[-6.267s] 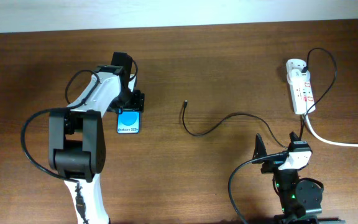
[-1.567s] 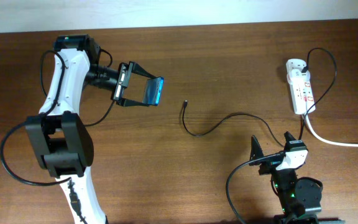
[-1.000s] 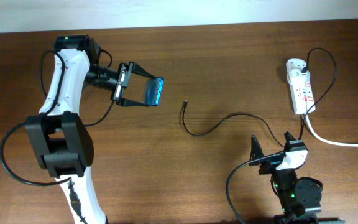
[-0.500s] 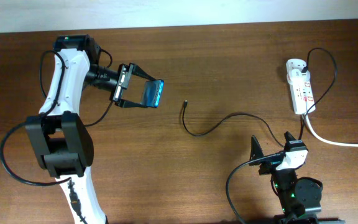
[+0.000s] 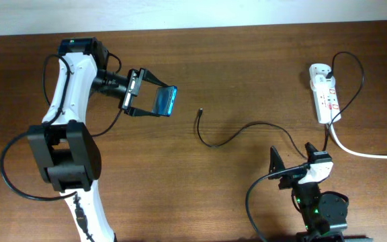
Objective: Plug charger to phone and switch on socket
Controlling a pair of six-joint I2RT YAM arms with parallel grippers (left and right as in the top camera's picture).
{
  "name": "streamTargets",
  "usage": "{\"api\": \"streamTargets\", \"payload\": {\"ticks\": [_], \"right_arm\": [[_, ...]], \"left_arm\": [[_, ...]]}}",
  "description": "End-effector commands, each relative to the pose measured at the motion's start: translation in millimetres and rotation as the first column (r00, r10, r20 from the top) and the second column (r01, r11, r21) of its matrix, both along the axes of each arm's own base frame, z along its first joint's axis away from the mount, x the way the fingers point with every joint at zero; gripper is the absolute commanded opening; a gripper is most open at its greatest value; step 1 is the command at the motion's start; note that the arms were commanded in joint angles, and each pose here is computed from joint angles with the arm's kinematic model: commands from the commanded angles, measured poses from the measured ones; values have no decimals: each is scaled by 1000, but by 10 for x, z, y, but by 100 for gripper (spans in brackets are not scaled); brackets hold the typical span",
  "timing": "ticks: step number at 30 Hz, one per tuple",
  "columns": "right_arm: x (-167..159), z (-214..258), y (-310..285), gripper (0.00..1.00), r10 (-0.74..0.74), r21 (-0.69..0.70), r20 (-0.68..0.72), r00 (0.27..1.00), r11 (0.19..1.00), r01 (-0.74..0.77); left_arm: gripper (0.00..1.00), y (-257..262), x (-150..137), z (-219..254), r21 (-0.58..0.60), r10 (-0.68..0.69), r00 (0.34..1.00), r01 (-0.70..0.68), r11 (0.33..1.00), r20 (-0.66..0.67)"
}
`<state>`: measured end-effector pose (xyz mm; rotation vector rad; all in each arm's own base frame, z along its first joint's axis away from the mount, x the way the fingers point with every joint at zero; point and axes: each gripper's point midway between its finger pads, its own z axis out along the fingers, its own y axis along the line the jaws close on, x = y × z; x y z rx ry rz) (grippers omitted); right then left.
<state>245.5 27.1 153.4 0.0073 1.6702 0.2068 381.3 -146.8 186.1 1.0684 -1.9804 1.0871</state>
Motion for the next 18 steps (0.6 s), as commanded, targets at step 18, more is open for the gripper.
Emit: {"api": "streamTargets", "payload": {"ticks": [18], "right_arm": [[-90,467,323,98,181,104,23,983,978,-183]], "left_arm": [[0,13,40,82,-7,14,1000,-14,1000,16]]}}
